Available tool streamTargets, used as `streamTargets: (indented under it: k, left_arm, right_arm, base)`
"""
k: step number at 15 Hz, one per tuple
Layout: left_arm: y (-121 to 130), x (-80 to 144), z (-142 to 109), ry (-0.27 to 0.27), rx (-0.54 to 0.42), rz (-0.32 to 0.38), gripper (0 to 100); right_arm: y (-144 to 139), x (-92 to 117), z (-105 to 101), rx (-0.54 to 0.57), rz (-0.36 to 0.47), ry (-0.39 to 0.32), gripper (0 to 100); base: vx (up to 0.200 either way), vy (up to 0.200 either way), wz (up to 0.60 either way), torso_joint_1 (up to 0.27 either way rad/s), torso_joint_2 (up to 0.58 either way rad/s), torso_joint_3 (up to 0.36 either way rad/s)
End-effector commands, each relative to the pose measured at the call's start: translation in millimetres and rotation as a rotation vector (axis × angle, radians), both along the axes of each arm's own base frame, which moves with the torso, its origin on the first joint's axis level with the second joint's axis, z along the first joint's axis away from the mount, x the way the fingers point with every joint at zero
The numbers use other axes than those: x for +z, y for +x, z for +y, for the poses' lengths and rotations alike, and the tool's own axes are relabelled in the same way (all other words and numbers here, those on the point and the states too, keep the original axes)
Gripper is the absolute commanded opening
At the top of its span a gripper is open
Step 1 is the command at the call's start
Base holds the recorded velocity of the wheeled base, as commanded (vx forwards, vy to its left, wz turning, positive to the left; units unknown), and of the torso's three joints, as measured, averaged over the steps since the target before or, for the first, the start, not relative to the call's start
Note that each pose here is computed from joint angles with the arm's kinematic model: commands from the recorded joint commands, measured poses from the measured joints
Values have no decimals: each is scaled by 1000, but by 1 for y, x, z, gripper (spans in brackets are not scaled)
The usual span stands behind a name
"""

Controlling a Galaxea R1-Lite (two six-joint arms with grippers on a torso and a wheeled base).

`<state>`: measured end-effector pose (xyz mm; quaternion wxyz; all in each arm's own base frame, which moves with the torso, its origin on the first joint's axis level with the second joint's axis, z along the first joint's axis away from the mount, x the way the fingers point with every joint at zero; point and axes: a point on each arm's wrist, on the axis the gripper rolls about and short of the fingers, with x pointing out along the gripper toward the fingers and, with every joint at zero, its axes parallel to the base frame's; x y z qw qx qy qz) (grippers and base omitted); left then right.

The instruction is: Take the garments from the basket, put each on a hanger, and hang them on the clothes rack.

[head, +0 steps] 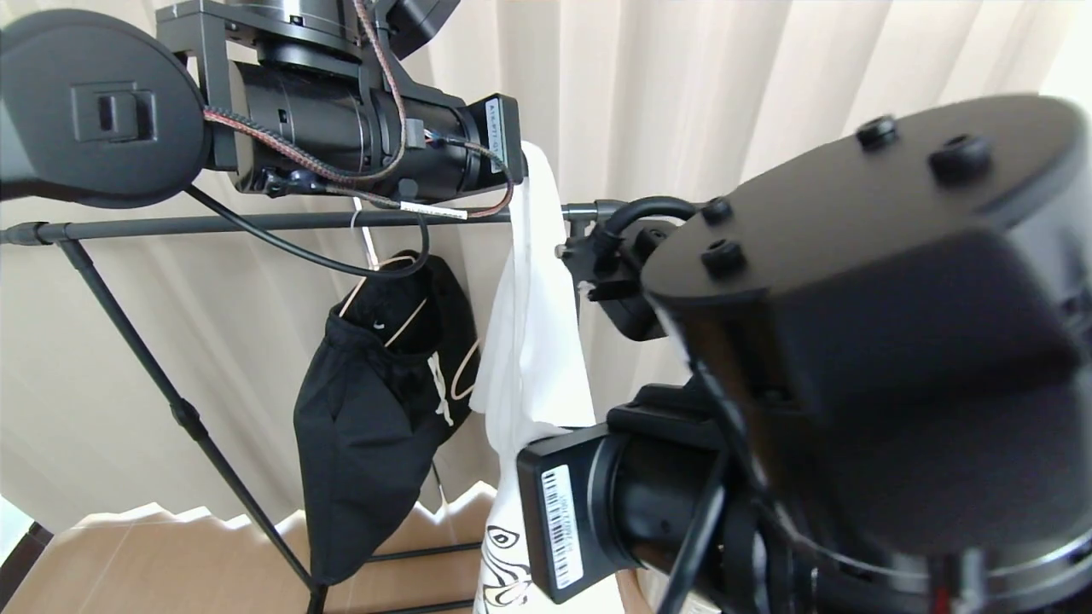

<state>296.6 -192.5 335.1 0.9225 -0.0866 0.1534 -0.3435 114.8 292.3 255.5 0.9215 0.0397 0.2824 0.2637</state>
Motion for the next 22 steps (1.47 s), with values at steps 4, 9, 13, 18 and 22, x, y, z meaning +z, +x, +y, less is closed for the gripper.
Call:
streamTargets:
  k: [4,9,13,18,22]
  left_arm:
    - [-1,0,-1,1,-2,3,0]
    - [-21,4,15,46,11,56,0]
    - [-40,-1,28,160,44,164,0]
    - [-64,-28,19,340,117,374,0]
    - [-91,-57,-12,359,64,544,0]
  right_arm:
    - [11,-9,7,-28,2,-16,0]
    - [76,-2,-47,-265,-37,-157,0]
    - [111,6,-58,-391,-78,-89,0]
    - [153,6,-38,-453,-194,118,0]
    - [175,-6,-16,-482,-210,247,0]
  base:
    - [0,0,0,0,0,0]
    - [0,0,0,0,0,0]
    - [0,0,0,0,0,0]
    - [0,0,0,0,0,0]
    - [0,0,0,0,0,0]
